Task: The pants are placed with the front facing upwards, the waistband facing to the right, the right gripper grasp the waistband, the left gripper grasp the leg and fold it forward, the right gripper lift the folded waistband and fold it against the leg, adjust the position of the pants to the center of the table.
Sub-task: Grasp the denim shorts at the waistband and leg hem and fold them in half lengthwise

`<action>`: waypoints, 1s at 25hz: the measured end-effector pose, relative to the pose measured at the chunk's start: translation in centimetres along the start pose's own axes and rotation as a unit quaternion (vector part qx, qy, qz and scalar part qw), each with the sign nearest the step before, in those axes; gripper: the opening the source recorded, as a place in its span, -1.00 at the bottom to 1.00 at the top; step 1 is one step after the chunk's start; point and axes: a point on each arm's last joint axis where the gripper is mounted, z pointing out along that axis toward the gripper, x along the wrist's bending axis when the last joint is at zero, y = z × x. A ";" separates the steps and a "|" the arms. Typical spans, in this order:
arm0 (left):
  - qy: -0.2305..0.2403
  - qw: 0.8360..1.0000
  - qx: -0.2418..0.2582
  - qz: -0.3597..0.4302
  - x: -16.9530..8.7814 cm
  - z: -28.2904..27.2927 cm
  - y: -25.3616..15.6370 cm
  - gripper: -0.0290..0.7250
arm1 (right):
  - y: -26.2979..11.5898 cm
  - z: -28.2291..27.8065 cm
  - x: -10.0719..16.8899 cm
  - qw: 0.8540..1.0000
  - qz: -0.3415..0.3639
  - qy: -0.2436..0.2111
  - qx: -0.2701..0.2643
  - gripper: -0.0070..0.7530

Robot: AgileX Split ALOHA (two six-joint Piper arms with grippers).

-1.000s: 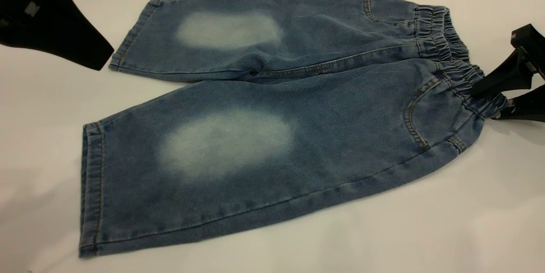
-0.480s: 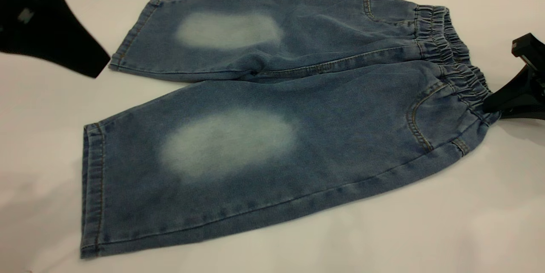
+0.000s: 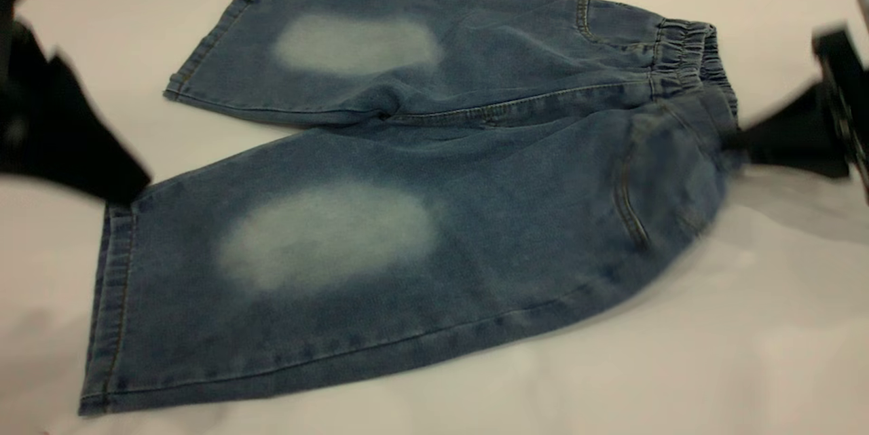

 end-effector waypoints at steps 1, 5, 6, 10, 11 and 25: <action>-0.001 1.000 0.006 -0.002 -0.1 0.4 -0.6 0.22 | 0.1 0.0 0.2 1.000 -0.001 0.010 -0.003 -0.90; 0.002 1.000 0.016 -0.011 -0.3 1.2 -1.8 0.22 | 0.1 -0.1 0.7 0.999 -0.004 0.032 -0.001 -0.90; 0.003 1.000 0.016 -0.011 -0.3 1.2 -1.8 0.22 | 0.1 -0.1 0.8 0.999 -0.004 0.037 -0.001 -0.90; 0.005 1.000 0.017 -0.013 -0.3 1.2 -1.9 0.22 | 0.1 -0.1 1.0 0.999 -0.005 0.047 -0.002 -0.90; 0.006 1.000 0.024 -0.010 -0.3 1.3 -2.1 0.22 | 0.1 -0.1 1.0 0.999 -0.005 0.048 -0.002 -0.90; 0.072 0.991 0.100 0.055 -0.2 3.9 -7.7 0.22 | 0.5 -0.2 1.7 0.996 0.003 0.084 -0.020 -0.90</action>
